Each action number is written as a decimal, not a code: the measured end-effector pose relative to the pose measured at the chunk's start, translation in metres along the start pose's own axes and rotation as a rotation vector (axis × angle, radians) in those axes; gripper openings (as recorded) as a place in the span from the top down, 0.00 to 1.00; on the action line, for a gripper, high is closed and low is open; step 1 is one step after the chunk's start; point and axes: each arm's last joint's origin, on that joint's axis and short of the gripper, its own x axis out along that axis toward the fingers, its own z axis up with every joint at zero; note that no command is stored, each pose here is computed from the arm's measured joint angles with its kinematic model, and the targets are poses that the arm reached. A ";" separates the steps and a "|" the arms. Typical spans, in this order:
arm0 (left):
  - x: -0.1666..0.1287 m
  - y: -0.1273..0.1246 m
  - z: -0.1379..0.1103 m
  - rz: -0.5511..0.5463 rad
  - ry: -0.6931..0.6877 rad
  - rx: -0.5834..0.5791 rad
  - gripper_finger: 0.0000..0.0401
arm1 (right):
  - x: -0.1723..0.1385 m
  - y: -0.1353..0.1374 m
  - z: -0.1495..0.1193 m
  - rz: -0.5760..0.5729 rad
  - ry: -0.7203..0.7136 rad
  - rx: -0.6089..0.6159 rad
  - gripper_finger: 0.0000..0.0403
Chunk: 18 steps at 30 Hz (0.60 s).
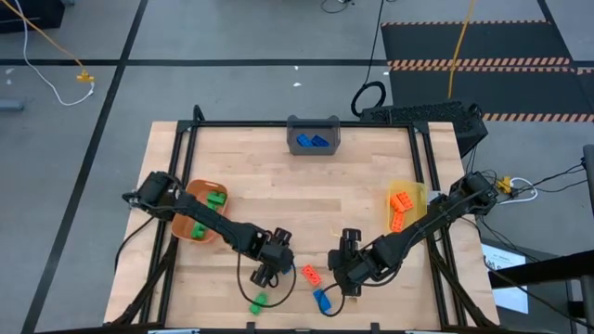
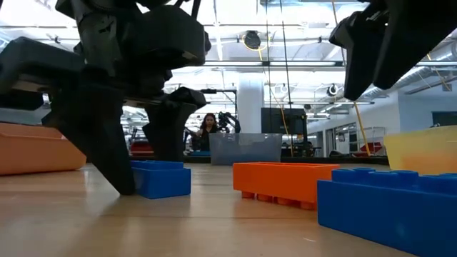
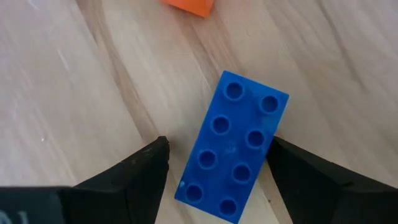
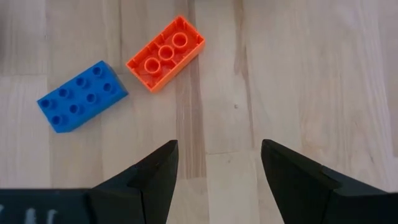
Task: Sort & place blocks by color
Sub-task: Put the blue game piece into the black bin
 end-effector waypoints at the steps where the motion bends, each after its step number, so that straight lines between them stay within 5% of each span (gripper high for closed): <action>1: 0.000 0.000 0.001 0.000 -0.003 0.000 0.33 | 0.000 0.000 0.000 -0.001 0.001 -0.002 0.45; 5: -0.004 0.002 0.003 0.006 -0.017 0.013 0.42 | 0.000 0.000 0.000 -0.003 0.000 -0.005 0.45; 10: -0.006 0.012 0.005 0.041 -0.055 -0.022 0.65 | 0.000 0.003 0.005 -0.010 -0.079 -0.083 0.45; 18: -0.010 0.043 0.008 0.049 -0.140 -0.190 0.65 | -0.008 0.020 0.021 -0.077 -0.350 -0.466 0.45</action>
